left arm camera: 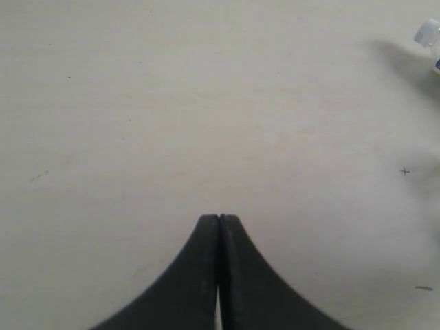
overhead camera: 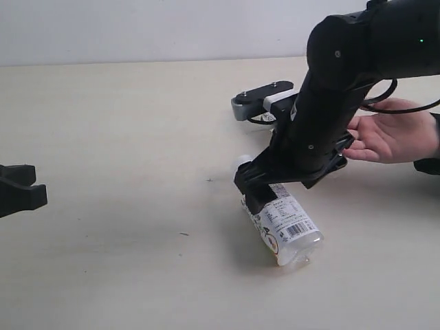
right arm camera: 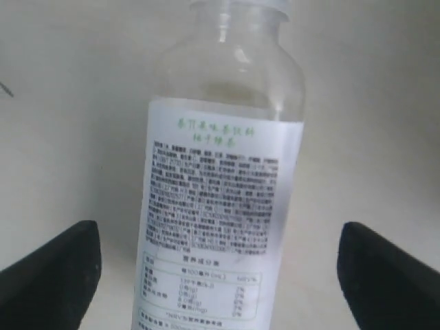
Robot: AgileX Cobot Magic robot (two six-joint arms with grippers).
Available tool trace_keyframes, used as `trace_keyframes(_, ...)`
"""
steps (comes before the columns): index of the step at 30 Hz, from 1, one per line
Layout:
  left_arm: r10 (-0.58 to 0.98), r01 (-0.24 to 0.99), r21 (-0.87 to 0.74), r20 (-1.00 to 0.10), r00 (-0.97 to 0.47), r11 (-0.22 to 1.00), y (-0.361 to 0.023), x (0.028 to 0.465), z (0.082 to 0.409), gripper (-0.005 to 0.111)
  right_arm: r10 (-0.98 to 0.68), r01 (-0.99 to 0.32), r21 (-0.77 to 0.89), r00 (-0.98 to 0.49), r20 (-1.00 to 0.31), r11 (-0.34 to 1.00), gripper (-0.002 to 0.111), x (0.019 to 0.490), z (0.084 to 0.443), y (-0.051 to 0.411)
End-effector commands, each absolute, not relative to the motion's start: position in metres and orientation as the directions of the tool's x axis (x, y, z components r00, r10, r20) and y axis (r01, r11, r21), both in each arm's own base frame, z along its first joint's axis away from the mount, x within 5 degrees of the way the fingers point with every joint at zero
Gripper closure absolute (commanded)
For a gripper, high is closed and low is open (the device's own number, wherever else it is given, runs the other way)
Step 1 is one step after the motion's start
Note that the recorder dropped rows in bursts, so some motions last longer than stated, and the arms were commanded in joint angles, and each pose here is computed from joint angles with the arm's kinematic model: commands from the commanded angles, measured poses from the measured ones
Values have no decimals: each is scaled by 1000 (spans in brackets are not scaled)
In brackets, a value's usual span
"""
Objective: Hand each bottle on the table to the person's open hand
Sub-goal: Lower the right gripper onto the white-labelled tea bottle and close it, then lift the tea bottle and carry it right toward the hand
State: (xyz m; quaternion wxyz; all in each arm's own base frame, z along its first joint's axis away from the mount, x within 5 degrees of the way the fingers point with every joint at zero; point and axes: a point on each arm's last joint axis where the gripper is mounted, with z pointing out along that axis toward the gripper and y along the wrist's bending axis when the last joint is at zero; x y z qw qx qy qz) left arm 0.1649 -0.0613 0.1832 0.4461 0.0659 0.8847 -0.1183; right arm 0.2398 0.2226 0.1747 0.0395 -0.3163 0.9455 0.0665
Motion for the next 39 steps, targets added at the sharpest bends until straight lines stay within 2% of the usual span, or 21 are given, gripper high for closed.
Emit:
trace_keyframes(1, 3, 215, -154, -807, -591, 964, -60, 164, 184, 107, -594, -602, 97, -799, -97, 793, 20, 243, 165, 229)
trace_keyframes(11, 3, 215, -154, -807, -591, 964, -60, 164, 184, 107, -597, -600, 88, -800, -60, 795, 21, 248, 141, 233)
trace_keyframes(19, 3, 215, -154, -807, -591, 964, -60, 164, 184, 107, -597, -599, 87, -801, -56, 796, 31, 249, 138, 233)
trace_keyframes(23, 3, 215, -154, -807, -591, 964, -60, 164, 184, 107, -597, -599, 87, -801, -56, 796, 45, 249, 138, 233)
trace_keyframes(26, 3, 215, -154, -807, -591, 964, -60, 164, 184, 107, -590, -593, 95, -805, -55, 800, 61, 248, 138, 234)
trace_keyframes(28, 3, 215, -154, -807, -591, 964, -60, 164, 184, 107, -586, -587, 103, -809, -51, 803, 75, 247, 139, 234)
trace_keyframes(31, 3, 215, -154, -807, -591, 964, -60, 164, 184, 107, -576, -574, 124, -817, -22, 809, 103, 245, 145, 235)
trace_keyframes(32, 3, 215, -154, -807, -591, 964, -60, 164, 184, 107, -579, -575, 126, -815, -11, 808, 108, 245, 148, 236)
trace_keyframes(36, 3, 215, -154, -807, -591, 964, -60, 164, 184, 107, -589, -581, 137, -808, 21, 802, 108, 247, 168, 239)
trace_keyframes(39, 3, 215, -154, -807, -591, 964, -60, 164, 184, 107, -593, -588, 142, -805, -3, 797, 108, 250, 184, 242)
